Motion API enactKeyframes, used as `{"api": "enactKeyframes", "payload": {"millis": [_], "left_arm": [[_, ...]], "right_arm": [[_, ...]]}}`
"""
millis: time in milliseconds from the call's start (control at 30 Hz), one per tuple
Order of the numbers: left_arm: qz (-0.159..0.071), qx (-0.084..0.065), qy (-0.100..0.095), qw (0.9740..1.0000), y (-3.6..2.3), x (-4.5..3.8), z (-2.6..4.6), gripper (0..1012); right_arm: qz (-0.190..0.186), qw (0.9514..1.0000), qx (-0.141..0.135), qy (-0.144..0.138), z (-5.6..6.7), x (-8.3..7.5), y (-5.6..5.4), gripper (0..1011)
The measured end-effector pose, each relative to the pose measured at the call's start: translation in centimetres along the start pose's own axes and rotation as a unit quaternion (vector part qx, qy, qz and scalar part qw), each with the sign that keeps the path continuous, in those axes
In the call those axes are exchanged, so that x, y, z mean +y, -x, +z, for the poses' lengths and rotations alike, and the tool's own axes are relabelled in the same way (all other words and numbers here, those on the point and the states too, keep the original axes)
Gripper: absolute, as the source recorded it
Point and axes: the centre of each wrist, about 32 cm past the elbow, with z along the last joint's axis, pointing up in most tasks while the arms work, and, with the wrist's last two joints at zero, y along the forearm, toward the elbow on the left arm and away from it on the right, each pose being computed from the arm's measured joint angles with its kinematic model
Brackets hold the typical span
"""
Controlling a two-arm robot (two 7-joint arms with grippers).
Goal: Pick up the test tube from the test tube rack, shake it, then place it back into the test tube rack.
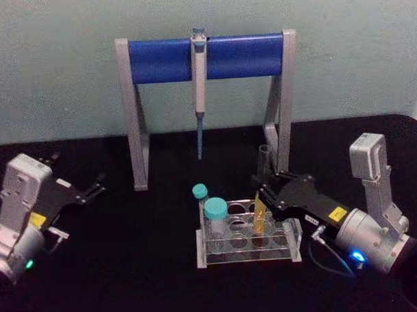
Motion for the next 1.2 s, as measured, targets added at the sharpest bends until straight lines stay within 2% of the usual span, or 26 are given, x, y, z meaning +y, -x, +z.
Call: {"api": "enactKeyframes", "payload": {"millis": [900,1033,1100,1133,1167,1200], "left_arm": [[0.0,0.0,0.0,1.0,0.0,0.0,0.0,1010],[0.0,0.0,0.0,1.0,0.0,0.0,0.0,1010],[0.0,0.0,0.0,1.0,0.0,0.0,0.0,1009],[0.0,0.0,0.0,1.0,0.0,0.0,0.0,1010],[0.0,0.0,0.0,1.0,0.0,0.0,0.0,1010],[0.0,0.0,0.0,1.0,0.0,0.0,0.0,1010]], "right_arm": [[-0.004,1.0,0.002,0.008,-0.38,0.12,-0.01,230],[-0.004,0.9999,0.002,0.011,-0.42,0.1,-0.01,338],[-0.004,0.9999,0.002,0.011,-0.42,0.09,-0.01,356],[-0.004,0.9999,0.002,0.011,-0.42,0.09,-0.01,414],[-0.004,0.9999,0.002,0.011,-0.42,0.09,-0.01,428],[-0.004,0.9999,0.002,0.011,-0.42,0.09,-0.01,496]]}}
